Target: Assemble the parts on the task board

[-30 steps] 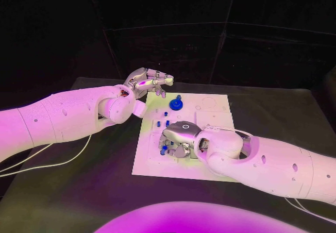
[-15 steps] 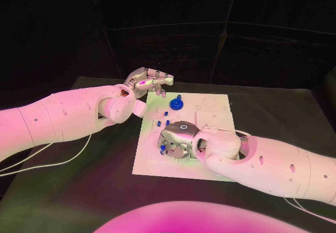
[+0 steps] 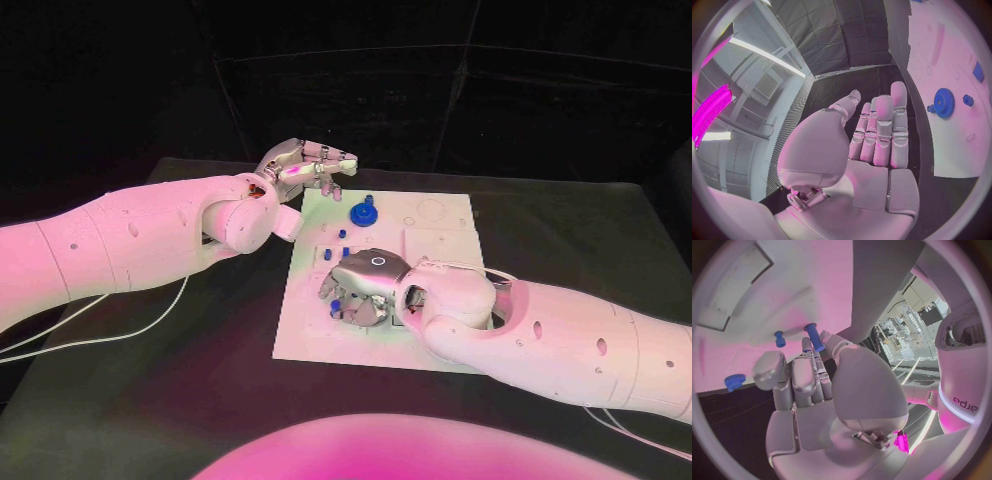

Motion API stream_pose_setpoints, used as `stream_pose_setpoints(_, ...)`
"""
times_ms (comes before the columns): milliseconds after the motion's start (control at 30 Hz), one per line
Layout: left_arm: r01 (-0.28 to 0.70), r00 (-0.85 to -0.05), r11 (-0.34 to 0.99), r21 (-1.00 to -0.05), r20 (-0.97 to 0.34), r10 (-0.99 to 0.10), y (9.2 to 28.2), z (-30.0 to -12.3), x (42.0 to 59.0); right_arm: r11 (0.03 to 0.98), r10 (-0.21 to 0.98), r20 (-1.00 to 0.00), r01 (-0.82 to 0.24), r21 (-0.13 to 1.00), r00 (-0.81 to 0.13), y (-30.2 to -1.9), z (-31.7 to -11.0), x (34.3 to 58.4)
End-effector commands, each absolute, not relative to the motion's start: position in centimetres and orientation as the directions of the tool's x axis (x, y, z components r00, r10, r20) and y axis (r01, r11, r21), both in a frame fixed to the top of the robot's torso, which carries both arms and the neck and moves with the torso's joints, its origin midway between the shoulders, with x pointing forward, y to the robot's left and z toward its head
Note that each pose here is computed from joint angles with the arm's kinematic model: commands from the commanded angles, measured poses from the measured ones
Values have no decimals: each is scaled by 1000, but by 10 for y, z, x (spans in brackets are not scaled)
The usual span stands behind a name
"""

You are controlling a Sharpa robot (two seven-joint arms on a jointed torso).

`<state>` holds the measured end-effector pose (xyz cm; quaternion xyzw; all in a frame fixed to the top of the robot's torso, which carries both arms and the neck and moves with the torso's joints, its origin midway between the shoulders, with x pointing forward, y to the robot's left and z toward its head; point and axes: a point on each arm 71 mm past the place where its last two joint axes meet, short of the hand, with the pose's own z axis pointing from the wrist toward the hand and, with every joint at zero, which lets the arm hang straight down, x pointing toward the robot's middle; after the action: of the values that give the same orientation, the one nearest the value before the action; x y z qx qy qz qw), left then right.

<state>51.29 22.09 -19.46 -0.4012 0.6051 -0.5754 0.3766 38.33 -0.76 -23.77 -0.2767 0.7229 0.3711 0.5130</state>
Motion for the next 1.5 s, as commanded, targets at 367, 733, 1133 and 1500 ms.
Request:
stream_pose_setpoints(367, -51, -399, 10, -999, 11, -917, 223, -193, 513, 556, 160, -952, -772, 306, -261, -39, -221, 381)
stream_pose_setpoints(733, -46, -393, 9, -999, 10, -919, 226, -192, 512, 698, 427, -857, -499, 515, -288, -126, -183, 403)
stream_pose_setpoints(1133, -43, -392, 7, -999, 10, -920, 228, -191, 509, 868, 394, -841, -150, 474, -371, -212, -201, 407)
stream_pose_setpoints(1500, -44, -390, 8, -999, 10, -921, 229, -192, 509, 937, 257, -875, -117, 330, -410, -220, -226, 387)
